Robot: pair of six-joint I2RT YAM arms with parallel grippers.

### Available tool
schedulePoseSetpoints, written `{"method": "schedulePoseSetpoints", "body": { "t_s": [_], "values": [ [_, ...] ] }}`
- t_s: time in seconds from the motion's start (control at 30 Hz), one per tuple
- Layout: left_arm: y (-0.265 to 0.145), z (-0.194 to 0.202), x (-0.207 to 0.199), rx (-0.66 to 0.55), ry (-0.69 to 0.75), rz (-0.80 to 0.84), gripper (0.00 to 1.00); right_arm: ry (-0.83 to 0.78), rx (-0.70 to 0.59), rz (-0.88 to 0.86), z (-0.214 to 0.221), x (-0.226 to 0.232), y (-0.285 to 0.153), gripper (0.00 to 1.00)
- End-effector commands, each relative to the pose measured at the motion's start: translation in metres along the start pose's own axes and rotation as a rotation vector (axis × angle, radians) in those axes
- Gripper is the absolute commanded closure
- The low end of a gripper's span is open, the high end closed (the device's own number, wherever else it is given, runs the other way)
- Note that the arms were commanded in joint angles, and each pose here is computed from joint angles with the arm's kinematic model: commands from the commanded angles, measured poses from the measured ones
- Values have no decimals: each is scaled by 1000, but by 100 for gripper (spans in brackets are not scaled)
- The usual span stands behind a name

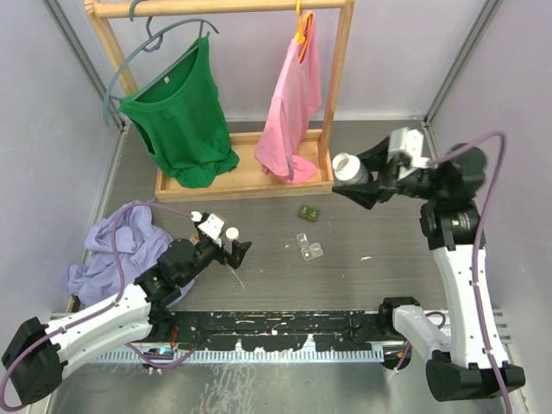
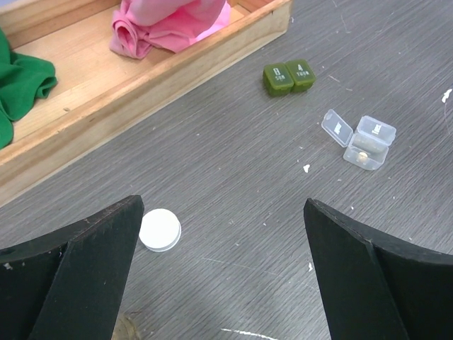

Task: Sort the pills into containers

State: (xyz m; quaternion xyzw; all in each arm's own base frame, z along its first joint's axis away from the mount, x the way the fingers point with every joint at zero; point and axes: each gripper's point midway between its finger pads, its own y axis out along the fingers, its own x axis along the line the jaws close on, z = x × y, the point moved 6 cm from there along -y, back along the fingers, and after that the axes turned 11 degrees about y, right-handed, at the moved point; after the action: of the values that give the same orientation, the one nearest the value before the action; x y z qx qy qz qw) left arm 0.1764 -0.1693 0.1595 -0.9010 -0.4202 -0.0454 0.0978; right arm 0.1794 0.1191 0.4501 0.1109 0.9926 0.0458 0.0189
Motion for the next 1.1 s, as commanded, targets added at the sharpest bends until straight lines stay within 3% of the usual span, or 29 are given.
{"method": "schedulePoseSetpoints", "body": {
  "t_s": [0.0, 0.2, 0.43, 0.83, 1.07],
  "values": [
    [4, -15, 1, -58, -8, -5, 2, -9, 307, 42, 138, -23, -23, 81],
    [6, -15, 0, -56, -2, 4, 2, -5, 487, -29, 230, -34, -38, 81],
    [7, -15, -1, -54, 0, 10, 2, -19, 683, -116, 299, -47, -39, 82],
    [9, -14, -2, -50, 4, 18, 2, -38, 986, -107, 346, -49, -16, 82],
    [9, -15, -2, -52, 5, 18, 2, -80, 1073, -83, 349, -49, -13, 82]
  ]
}}
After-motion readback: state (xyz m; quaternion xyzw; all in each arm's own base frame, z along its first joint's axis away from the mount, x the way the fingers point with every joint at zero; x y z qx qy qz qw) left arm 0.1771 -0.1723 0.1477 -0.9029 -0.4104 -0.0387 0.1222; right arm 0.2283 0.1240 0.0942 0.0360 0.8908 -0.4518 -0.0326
